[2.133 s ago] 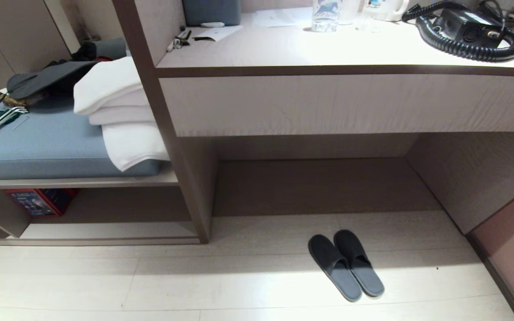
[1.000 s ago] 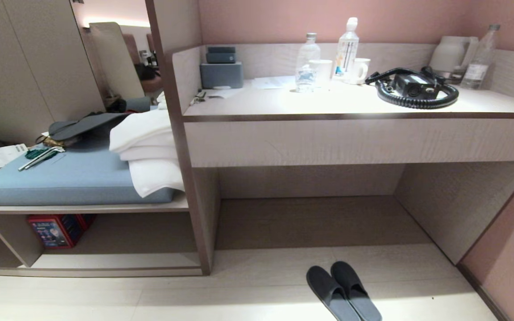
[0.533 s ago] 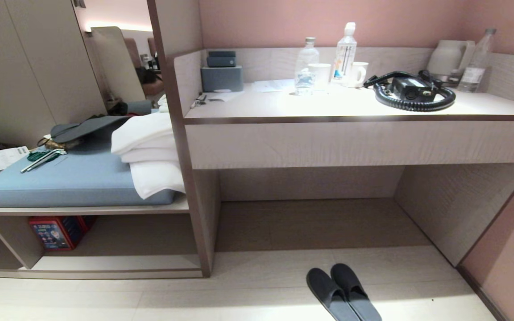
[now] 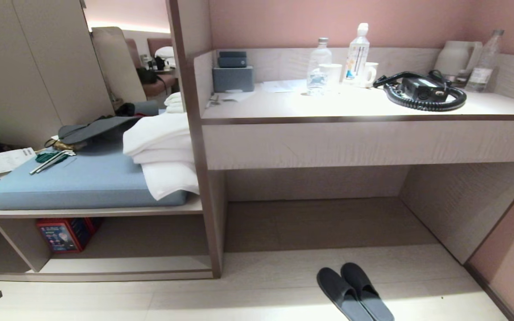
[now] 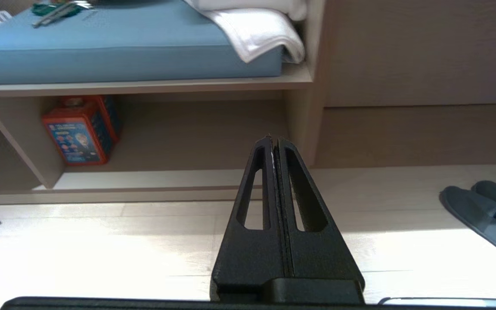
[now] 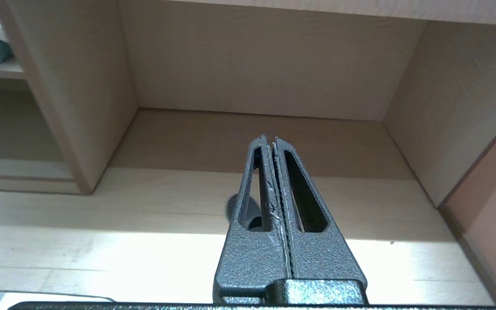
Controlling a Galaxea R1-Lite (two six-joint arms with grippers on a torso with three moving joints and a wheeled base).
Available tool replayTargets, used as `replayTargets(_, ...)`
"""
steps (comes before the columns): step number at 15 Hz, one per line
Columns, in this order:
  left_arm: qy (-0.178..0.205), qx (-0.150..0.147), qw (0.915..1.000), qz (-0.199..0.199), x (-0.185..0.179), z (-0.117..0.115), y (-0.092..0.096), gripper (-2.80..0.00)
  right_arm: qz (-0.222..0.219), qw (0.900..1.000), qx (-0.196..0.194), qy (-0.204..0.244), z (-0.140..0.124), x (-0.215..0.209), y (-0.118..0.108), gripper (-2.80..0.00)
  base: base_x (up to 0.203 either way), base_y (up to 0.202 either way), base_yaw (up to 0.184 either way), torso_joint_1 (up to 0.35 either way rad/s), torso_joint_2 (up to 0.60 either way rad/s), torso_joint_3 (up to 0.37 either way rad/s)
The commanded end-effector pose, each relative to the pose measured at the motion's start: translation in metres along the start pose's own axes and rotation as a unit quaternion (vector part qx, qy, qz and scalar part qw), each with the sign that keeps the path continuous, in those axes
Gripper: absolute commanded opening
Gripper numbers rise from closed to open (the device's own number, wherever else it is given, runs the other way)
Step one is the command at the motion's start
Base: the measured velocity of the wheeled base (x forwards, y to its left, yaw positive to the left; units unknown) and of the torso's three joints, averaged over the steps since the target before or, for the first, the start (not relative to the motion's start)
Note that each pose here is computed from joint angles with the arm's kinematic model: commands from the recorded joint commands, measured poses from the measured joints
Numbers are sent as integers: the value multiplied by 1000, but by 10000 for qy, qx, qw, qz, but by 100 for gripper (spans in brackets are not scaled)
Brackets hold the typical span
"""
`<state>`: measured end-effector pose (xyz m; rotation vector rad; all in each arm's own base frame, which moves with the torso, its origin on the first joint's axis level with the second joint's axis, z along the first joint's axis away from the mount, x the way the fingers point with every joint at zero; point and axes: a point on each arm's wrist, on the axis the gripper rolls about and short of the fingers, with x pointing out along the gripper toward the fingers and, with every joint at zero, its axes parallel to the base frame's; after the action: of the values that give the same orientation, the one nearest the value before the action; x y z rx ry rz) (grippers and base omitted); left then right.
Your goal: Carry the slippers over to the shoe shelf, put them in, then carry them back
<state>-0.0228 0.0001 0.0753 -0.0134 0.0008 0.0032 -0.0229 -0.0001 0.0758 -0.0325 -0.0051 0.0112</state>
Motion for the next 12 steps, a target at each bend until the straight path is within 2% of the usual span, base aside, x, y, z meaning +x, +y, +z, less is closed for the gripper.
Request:
replayTargets(1,3,-2,10000,7,0,0,0,-280,5,10000,-6,9,0,0,0,-280,0,195,-3,-2,4,4)
replayTargets(12,3,-2,10000,7,0,0,0,-280,5,10000,2,7,0,0,0,-280,0,196,-2,1,3,3)
